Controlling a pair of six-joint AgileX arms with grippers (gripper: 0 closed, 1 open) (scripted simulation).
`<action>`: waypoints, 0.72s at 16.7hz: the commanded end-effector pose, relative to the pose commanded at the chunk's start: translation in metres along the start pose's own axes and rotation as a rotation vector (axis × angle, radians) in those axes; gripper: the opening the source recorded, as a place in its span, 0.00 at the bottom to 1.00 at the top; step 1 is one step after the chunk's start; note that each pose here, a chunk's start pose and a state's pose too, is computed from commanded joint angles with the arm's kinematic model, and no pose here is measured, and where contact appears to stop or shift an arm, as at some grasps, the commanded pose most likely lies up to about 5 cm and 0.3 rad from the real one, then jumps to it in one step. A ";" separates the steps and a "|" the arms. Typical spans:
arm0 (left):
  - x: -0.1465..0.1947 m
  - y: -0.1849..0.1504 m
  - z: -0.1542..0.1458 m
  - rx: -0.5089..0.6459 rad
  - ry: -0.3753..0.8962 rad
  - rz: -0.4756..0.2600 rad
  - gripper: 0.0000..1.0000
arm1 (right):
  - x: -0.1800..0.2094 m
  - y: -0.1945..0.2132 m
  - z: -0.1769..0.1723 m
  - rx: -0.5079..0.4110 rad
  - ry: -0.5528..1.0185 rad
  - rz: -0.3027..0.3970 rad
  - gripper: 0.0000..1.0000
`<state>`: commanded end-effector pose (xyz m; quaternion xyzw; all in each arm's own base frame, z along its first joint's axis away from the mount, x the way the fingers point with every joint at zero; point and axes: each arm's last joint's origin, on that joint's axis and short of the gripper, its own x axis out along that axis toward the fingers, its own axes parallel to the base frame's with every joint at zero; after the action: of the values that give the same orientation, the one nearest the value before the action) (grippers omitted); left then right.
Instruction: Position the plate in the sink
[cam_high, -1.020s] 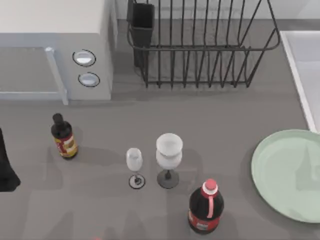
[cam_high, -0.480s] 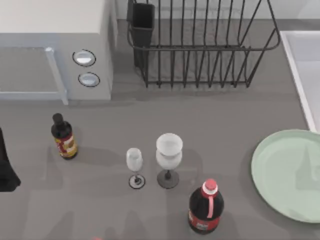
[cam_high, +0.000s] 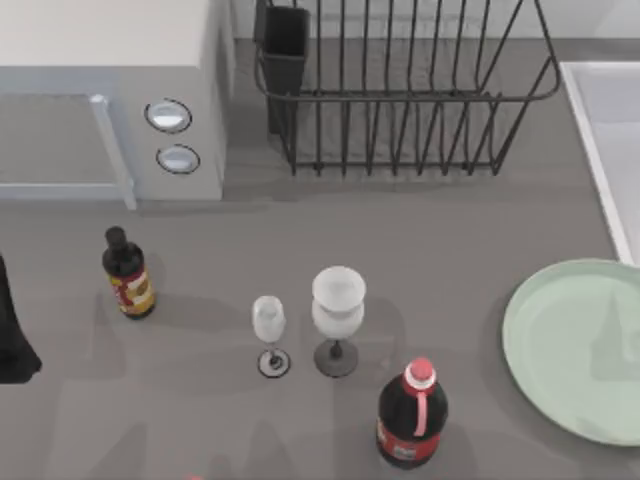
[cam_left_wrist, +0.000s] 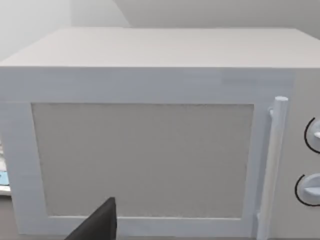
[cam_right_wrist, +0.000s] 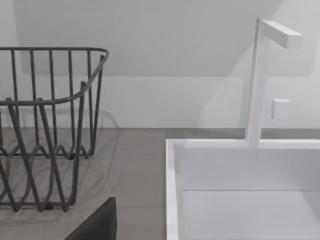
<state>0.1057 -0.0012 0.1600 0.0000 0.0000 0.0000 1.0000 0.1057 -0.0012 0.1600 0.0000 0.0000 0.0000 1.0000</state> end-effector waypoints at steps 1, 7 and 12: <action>0.000 0.000 0.000 0.000 0.000 0.000 1.00 | 0.000 0.000 0.000 0.000 0.000 0.000 1.00; 0.000 0.000 0.000 0.000 0.000 0.000 1.00 | 0.001 0.002 0.010 0.022 0.054 0.021 1.00; 0.000 0.000 0.000 0.000 0.000 0.000 1.00 | 0.016 0.015 0.048 0.097 0.331 0.095 1.00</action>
<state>0.1057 -0.0012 0.1600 0.0000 0.0000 0.0000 1.0000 0.1219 0.0133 0.2079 0.0484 0.1645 0.0470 0.9841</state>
